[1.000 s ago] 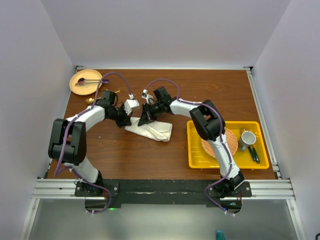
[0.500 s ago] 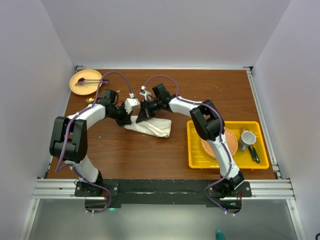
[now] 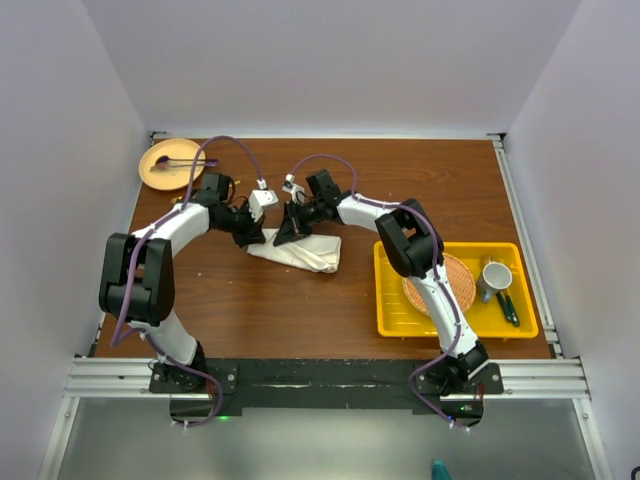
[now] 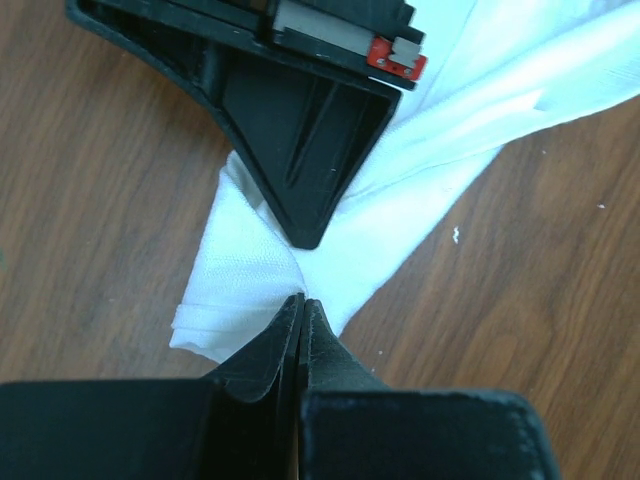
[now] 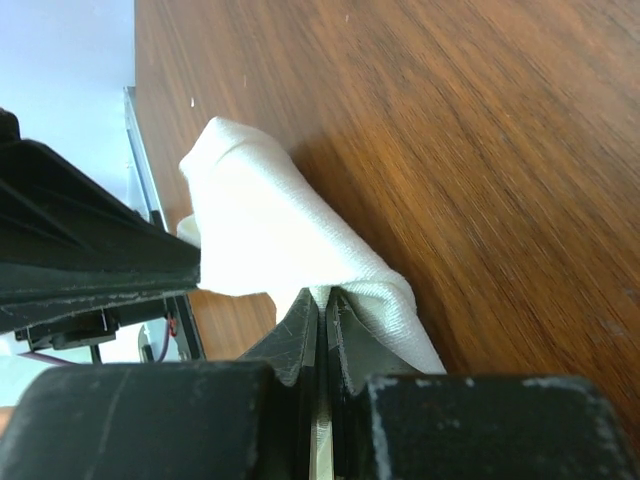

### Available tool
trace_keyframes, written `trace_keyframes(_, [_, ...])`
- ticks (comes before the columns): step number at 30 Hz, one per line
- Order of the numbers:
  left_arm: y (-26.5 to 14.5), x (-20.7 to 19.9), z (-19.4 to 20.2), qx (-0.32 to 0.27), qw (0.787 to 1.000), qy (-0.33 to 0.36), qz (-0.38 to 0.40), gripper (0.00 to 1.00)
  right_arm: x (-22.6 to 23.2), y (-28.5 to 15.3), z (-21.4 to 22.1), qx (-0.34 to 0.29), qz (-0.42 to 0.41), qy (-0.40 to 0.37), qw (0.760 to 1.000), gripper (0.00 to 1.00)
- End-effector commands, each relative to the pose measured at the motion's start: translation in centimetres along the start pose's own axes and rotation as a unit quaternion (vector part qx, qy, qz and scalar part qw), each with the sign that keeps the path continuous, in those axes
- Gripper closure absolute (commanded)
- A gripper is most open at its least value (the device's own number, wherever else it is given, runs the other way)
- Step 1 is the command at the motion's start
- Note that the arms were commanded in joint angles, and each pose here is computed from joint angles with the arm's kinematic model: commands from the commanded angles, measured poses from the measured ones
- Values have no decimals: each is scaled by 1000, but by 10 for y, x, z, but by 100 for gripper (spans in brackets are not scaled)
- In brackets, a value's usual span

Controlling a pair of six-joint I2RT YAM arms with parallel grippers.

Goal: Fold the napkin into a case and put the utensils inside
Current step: Fold the top corner of the smaller rectangle-folded napkin into a folded napkin.

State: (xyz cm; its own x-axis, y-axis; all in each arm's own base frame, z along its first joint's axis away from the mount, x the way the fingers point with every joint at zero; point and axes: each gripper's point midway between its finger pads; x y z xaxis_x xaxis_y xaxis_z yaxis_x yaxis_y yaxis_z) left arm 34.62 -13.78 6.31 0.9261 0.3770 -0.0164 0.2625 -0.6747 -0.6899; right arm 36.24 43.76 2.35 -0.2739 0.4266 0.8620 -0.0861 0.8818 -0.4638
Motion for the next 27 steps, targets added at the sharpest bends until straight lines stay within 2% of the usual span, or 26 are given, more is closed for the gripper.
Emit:
trace_keyframes(1, [-9, -10, -20, -36, 999, 21, 29, 100, -31, 6, 3, -6, 42, 31, 999, 100])
trace_keyframes(5, [-7, -14, -15, -30, 999, 18, 35, 100, -35, 6, 3, -5, 44, 38, 998, 100])
trace_keyframes(10, [0, 0, 14, 24, 1000, 10, -2, 100, -34, 4, 4, -4, 39, 40, 998, 100])
trace_keyframes(13, [-2, 9, 17, 25, 999, 12, -36, 86, -34, 2, 3, -7, 38, 42, 998, 100])
trace_keyframes(14, [-7, 13, 10, 14, 999, 18, -50, 79, -34, 3, 4, -5, 37, 44, 998, 100])
trace_keyframes(16, [-12, 16, 1, -9, 997, 23, -73, 74, -35, 3, 4, -5, 35, 45, 998, 100])
trace_keyframes(17, [-24, 20, -11, -24, 994, 37, -103, 68, -35, 4, 5, -5, 35, 45, 998, 100])
trace_keyframes(20, [-44, 31, -34, -67, 980, 75, -171, 61, -35, 5, 5, -5, 31, 49, 998, 100])
trace_keyframes(23, [-54, 29, -41, -76, 971, 102, -200, 53, -37, 6, 5, -4, 30, 53, 998, 100])
trace_keyframes(24, [-56, 29, -42, -76, 969, 111, -207, 48, -37, 6, 6, -4, 28, 55, 998, 100])
trace_keyframes(25, [-54, 22, -43, -76, 967, 125, -208, 37, -36, 7, 6, -3, 26, 56, 998, 100])
trace_keyframes(26, [-55, 22, -41, -66, 963, 139, -219, 35, -37, 8, 6, -3, 25, 58, 998, 100])
trace_keyframes(27, [-53, 22, -41, -66, 959, 152, -230, 27, -38, 8, 7, -2, 24, 61, 998, 100])
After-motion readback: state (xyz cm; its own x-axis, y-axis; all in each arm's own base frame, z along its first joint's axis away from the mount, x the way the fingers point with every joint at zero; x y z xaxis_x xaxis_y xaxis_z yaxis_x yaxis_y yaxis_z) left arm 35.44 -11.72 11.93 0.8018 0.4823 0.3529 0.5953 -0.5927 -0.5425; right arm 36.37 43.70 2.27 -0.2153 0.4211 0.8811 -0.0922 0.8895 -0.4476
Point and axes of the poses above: each gripper's point midway between its finger pads, its own y axis out along the fingers, its own x axis along the line the jaws close on, z = x × y, and after that the axes turned 7 degrees about y, right-handed
